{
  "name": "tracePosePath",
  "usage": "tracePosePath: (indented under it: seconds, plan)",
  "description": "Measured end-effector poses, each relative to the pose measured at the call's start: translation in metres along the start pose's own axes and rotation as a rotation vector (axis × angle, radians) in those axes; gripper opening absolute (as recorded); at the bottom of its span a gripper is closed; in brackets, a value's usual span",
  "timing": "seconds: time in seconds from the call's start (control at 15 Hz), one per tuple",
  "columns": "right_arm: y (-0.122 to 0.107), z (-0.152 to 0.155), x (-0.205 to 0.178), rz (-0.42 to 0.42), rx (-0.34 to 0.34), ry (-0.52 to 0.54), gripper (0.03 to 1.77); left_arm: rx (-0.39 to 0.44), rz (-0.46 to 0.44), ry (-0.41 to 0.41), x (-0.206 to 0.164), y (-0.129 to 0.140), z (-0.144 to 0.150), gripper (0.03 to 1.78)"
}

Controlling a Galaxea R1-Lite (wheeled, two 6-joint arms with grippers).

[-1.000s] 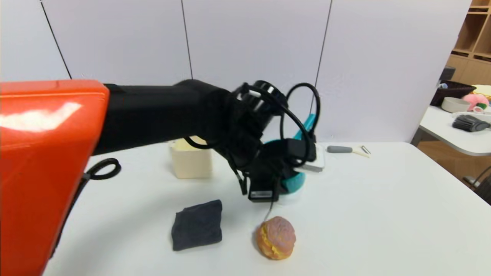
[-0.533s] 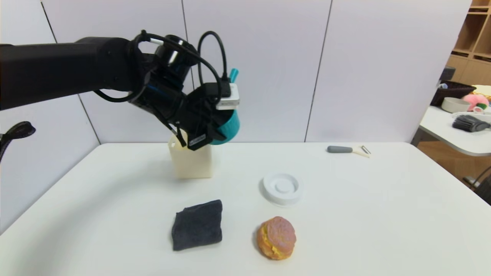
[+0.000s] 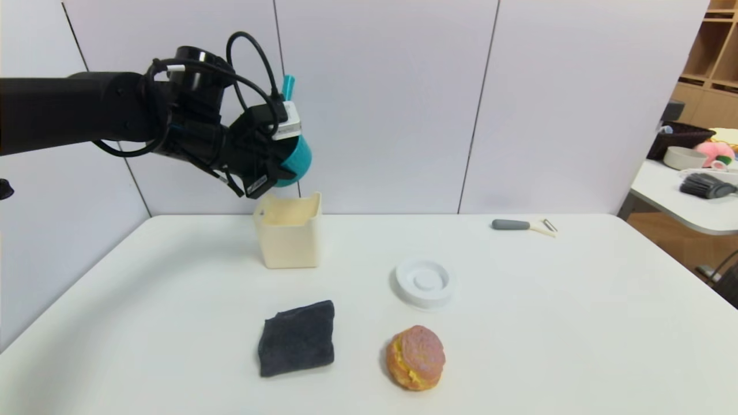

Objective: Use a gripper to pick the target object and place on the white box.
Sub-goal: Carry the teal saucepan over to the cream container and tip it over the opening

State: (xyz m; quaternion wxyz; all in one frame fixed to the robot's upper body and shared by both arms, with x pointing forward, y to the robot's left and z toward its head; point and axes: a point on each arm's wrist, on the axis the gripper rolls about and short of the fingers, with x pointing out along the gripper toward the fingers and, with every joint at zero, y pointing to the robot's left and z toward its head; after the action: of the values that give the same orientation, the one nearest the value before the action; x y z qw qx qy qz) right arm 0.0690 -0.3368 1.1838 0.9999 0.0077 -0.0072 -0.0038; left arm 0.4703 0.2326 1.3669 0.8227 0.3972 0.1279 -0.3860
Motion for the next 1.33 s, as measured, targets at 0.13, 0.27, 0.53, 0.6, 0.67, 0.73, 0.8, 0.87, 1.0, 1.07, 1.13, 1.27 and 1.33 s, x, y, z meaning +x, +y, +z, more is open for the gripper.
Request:
tracePosePath:
  seconds: [0.13,0.27,0.53,0.6,0.67,0.73,0.8,0.87,1.0,1.07,1.13,1.27,1.33]
  plan:
    - [0.0,0.0,0.0,0.0,0.0,0.0,1.7,-0.005,0.016,-0.017,0.009,-0.006,-0.012,0.12]
    - [0.0,0.0,0.0,0.0,0.0,0.0,1.7,-0.004,0.048,-0.044,0.018,-0.013,-0.023,0.12]
    - [0.0,0.0,0.0,0.0,0.0,0.0,1.7,0.019,0.137,-0.114,0.028,-0.023,-0.036,0.12]
    - [0.0,0.0,0.0,0.0,0.0,0.0,1.7,0.023,0.144,-0.122,0.03,-0.025,-0.037,0.12]
    - [0.0,0.0,0.0,0.0,0.0,0.0,1.7,0.023,0.143,-0.124,0.031,-0.028,-0.038,0.12]
    - [0.0,0.0,0.0,0.0,0.0,0.0,1.7,0.023,0.14,-0.123,0.032,-0.03,-0.039,0.12]
    - [0.0,0.0,0.0,0.0,0.0,0.0,1.7,0.023,0.136,-0.123,0.033,-0.034,-0.041,0.12]
    - [0.0,0.0,0.0,0.0,0.0,0.0,1.7,0.022,0.128,-0.121,0.033,-0.038,-0.042,0.12]
    - [0.0,0.0,0.0,0.0,0.0,0.0,1.7,0.02,0.109,-0.117,0.034,-0.048,-0.045,0.12]
    - [0.0,0.0,0.0,0.0,0.0,0.0,1.7,0.021,0.106,-0.118,0.034,-0.05,-0.045,0.12]
    - [0.0,0.0,0.0,0.0,0.0,0.0,1.7,0.023,0.104,-0.119,0.033,-0.052,-0.045,0.12]
    - [0.0,0.0,0.0,0.0,0.0,0.0,1.7,0.023,0.096,-0.118,0.033,-0.055,-0.044,0.12]
    - [0.0,0.0,0.0,-0.001,0.0,0.0,1.7,0.023,0.092,-0.119,0.033,-0.057,-0.044,0.12]
